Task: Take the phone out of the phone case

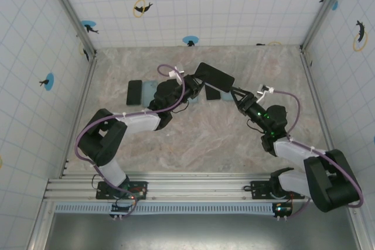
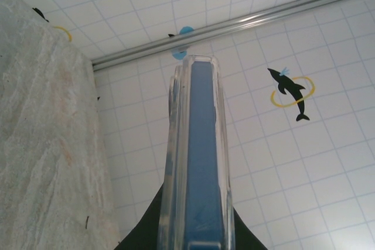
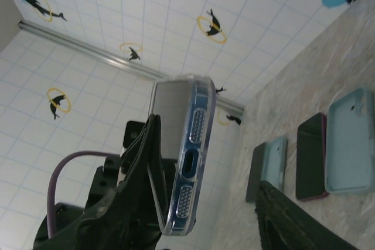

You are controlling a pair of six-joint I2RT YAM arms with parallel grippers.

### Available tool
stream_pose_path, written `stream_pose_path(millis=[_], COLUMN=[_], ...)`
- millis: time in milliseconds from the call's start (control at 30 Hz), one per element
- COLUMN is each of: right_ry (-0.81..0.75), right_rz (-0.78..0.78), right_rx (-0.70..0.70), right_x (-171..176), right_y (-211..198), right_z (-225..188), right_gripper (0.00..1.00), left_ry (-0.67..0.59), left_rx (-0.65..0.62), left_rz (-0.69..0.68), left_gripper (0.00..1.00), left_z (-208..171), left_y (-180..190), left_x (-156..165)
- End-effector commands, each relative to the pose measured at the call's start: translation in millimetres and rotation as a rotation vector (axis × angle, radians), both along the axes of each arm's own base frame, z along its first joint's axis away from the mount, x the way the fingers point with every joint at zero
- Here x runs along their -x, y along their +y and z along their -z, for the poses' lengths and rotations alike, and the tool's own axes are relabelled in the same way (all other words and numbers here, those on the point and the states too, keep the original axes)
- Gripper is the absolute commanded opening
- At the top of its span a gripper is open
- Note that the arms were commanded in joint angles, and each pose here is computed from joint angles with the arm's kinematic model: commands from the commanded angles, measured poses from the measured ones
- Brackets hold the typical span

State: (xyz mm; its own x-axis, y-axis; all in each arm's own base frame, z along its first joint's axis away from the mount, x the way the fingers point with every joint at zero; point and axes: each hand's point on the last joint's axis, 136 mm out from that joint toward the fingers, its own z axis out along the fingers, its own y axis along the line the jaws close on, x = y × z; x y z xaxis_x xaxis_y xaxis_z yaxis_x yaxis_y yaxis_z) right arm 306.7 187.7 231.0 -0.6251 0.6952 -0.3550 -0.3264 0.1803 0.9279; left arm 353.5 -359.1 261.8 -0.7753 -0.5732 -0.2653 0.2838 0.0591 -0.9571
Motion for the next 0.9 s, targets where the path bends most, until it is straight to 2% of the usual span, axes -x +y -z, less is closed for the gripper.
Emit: stream_pose_path(millis=[0, 67, 433, 767, 867], right_ry=[-0.072, -0.066, -0.043, -0.034, -0.030], right_rz=[-0.086, -0.097, -0.093, -0.104, -0.091], right_rx=[-0.075, -0.077, -0.086, -0.082, -0.072], right_x=[9, 11, 11, 13, 11], right_y=[13, 17, 20, 23, 21], right_z=[-30, -28, -22, -17, -15], right_gripper=[0.49, 0.43, 0.32, 0.25, 0.23], left_ry=[-0.136, -0.135, -0.139, -0.120, -0.119], left_rx=[0.077, 0.076, 0.086, 0.081, 0.094], left_rz=[0.022, 0.015, -0.003, -0.051, -0.029], left_gripper=[0.00, 0.00, 0.00, 0.00, 0.00], left_z=[-52, -51, -56, -50, -53], left_y=[3, 4, 8, 19, 15], left_x=[6, 6, 4, 1, 1])
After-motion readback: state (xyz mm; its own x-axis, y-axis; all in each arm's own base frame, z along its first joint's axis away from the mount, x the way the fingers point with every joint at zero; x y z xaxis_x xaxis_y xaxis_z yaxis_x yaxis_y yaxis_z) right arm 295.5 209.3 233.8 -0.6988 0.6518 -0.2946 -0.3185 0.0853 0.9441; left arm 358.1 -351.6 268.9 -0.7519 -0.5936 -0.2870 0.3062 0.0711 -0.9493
